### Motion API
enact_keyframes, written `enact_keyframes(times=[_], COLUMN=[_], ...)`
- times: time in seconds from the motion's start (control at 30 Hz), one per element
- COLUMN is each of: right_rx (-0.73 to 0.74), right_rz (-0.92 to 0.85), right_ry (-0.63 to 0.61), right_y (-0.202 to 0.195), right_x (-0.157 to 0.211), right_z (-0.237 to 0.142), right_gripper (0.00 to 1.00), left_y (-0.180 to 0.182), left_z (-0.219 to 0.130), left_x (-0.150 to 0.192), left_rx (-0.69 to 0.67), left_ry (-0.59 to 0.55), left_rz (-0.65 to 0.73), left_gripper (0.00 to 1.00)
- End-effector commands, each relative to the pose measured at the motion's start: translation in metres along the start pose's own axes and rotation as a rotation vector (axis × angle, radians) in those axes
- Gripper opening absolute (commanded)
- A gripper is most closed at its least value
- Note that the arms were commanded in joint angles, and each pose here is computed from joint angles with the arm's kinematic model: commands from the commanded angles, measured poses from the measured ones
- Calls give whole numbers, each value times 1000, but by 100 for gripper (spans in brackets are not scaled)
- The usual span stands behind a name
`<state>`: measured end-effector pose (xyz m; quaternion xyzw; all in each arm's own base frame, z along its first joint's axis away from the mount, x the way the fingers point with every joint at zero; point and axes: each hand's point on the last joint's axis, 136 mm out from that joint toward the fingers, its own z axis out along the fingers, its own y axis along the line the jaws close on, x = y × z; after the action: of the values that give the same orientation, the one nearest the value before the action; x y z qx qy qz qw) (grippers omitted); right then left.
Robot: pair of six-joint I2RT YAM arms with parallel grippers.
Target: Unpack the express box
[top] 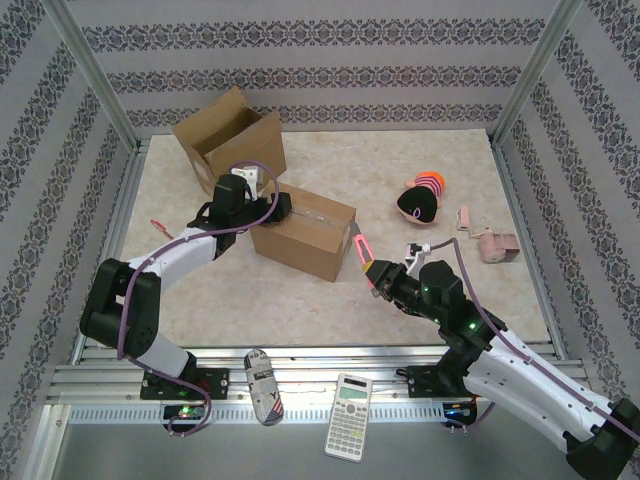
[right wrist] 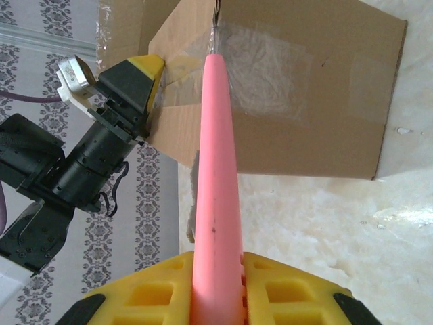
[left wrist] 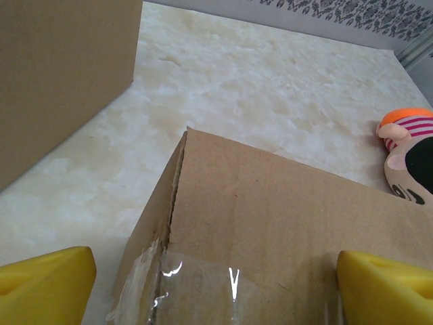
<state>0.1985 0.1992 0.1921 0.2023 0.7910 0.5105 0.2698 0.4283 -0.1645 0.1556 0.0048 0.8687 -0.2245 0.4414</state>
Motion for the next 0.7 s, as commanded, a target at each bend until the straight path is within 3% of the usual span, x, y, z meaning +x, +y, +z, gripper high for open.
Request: enact_keyframes(times=[0.0,0.67], right_rx=[-7,60], right_rz=[6,-6], right_ry=[62,103], right_y=[-3,-16], right_x=[16,35], right_z=[0,6], right_gripper=[0,0], left_y=[61,63], left_z=[6,5], left_x=[113,123], left_rx=[-238,-244], left_ry=[326,346], left_rz=[-75,-93], left_gripper=[90,90])
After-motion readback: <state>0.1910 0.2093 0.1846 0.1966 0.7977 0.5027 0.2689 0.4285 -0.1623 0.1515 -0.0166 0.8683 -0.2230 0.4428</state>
